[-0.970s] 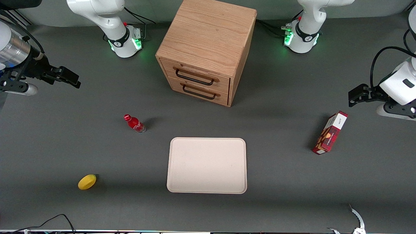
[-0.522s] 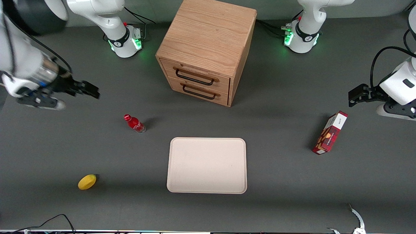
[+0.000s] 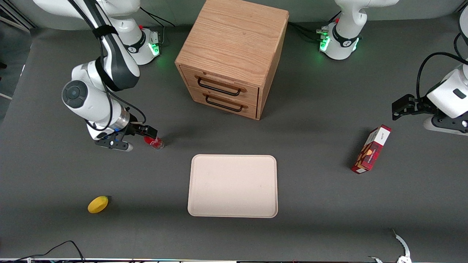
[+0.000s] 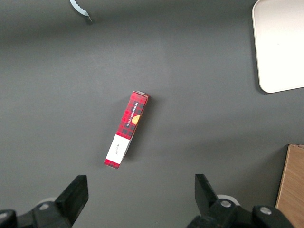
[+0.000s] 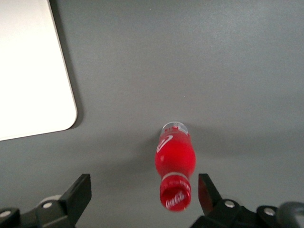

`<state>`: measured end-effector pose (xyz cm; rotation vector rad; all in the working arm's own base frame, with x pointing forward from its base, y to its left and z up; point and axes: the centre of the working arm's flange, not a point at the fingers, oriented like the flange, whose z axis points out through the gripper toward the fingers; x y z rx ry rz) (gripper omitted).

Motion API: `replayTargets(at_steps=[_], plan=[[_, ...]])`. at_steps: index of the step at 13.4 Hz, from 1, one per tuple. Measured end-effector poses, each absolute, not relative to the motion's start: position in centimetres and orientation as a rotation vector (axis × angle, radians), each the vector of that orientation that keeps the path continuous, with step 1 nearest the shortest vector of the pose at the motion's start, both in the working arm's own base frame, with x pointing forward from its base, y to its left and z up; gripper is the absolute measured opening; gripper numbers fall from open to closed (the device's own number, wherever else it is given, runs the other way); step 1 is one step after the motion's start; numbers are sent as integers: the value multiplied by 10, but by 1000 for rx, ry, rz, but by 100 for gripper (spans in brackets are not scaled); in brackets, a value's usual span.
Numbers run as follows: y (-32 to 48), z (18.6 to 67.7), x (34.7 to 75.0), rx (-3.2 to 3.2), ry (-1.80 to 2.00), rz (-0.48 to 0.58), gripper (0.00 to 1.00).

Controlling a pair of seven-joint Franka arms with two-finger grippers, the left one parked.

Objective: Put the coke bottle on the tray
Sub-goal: 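Close the right gripper on the bottle and lift it off the table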

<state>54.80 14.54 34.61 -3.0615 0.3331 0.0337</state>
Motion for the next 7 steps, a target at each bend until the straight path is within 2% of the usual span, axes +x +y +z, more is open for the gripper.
replayTargets(at_steps=[4,6,7], plan=[[142,329,540,-3102,300,27,100],[141,322,536,-3103,299,26,97],[141,321,534,-3105,298,31,86]])
